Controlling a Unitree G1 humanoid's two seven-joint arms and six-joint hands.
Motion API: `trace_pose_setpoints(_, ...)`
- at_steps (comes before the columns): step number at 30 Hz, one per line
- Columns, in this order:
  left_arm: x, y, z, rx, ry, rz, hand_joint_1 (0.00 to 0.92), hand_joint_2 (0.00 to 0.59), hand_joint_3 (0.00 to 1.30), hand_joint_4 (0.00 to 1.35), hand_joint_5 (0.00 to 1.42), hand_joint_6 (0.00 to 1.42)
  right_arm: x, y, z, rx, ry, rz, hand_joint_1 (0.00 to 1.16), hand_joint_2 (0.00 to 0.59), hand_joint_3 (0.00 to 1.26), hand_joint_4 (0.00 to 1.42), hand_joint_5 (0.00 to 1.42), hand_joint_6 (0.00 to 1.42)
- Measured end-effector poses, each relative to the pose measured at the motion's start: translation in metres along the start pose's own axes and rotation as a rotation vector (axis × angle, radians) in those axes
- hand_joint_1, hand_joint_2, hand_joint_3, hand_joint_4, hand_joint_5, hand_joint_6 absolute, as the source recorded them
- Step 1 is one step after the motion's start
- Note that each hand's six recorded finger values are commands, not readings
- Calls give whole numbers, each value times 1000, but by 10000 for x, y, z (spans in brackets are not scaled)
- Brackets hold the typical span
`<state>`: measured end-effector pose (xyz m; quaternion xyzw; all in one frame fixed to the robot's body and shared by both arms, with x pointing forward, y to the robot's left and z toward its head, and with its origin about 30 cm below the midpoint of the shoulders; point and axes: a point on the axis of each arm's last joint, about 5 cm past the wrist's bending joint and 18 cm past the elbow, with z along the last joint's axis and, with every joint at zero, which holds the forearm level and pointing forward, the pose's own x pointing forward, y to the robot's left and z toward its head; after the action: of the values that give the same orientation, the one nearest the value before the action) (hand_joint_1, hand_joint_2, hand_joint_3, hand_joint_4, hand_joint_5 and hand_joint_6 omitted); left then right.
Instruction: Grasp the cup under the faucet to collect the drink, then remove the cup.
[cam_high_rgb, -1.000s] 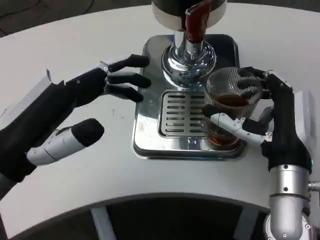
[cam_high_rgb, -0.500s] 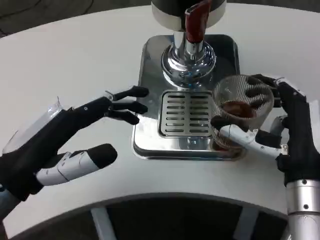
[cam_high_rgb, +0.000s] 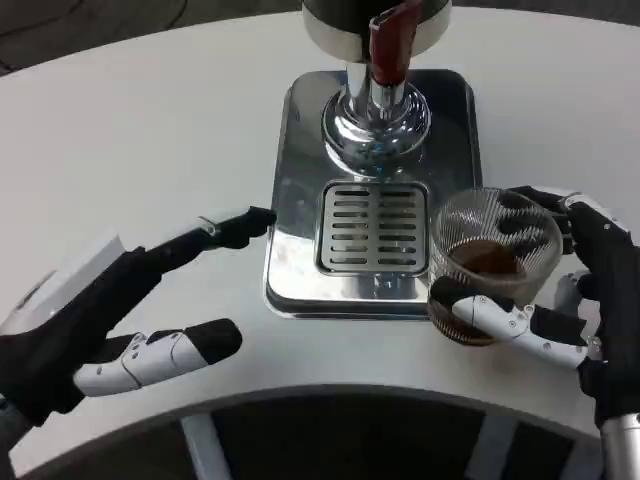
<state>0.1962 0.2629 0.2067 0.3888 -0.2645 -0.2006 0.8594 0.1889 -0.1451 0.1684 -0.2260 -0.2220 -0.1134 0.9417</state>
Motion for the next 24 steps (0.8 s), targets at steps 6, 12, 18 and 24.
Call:
trace_pose_setpoints(6, -52, 23, 19, 42, 31, 3, 0, 86, 170, 114, 132, 121, -49, -13, 59, 29, -14, 21, 1002, 108, 906, 1071, 1272, 1424)
trace_pose_setpoints(12, -76, 35, 89, 97, 58, -32, 0, 87, 114, 29, 57, 72, -136, -29, 68, 26, -26, 72, 1024, 101, 921, 1078, 1272, 1418)
trace_pose_setpoints(18, -132, 27, 179, 159, 80, -72, 0, 88, 74, 0, 3, 49, -170, -67, 103, 36, -56, 126, 1035, 97, 932, 1085, 1272, 1414)
trace_pose_setpoints(24, -186, 53, 276, 230, 105, -108, 0, 84, 44, 0, 0, 17, -164, -86, 167, 47, -111, 188, 1041, 94, 940, 1093, 1272, 1414)
